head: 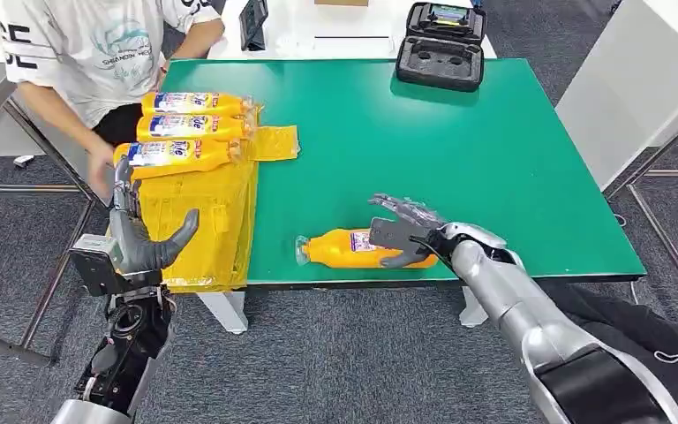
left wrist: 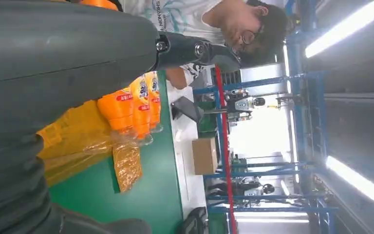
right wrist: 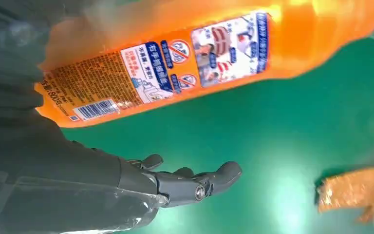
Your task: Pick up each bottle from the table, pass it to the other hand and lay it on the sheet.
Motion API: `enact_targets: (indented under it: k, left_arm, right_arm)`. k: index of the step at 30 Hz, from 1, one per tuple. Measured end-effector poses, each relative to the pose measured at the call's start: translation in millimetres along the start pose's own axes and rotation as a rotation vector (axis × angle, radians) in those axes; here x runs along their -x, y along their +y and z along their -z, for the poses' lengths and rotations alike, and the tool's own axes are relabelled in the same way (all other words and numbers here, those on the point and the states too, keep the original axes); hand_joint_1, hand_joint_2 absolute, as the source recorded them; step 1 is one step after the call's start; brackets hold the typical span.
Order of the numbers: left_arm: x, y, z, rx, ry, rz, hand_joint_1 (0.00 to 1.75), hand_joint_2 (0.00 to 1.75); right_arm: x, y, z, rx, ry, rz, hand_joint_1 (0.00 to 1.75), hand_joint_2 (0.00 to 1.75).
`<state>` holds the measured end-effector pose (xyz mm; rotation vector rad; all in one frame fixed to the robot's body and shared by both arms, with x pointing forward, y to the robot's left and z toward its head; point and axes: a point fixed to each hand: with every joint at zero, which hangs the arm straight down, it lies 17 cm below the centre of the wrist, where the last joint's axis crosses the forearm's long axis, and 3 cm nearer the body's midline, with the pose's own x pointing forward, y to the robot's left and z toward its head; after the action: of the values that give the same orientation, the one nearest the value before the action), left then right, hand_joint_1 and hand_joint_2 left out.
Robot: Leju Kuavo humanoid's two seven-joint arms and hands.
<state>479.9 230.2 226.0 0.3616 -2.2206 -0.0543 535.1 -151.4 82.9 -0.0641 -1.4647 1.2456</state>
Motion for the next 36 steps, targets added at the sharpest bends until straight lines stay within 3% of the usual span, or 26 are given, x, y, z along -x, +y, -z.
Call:
enact_targets:
  k: [17,36]
  left_arm:
    - [7.1,-0.2,-7.8,0.002,0.031,-0.029,0.0,1.75]
    - [17.9,-2.8,-22.1,0.012,0.07,-0.027,0.0,1.75]
  right_arm:
    - [3.0,14.9,1.3,-0.05,0.0,0.033,0.0,1.75]
    - [24.0,30.0,-2.2,-0.106,0.089,-0.026,0.0,1.75]
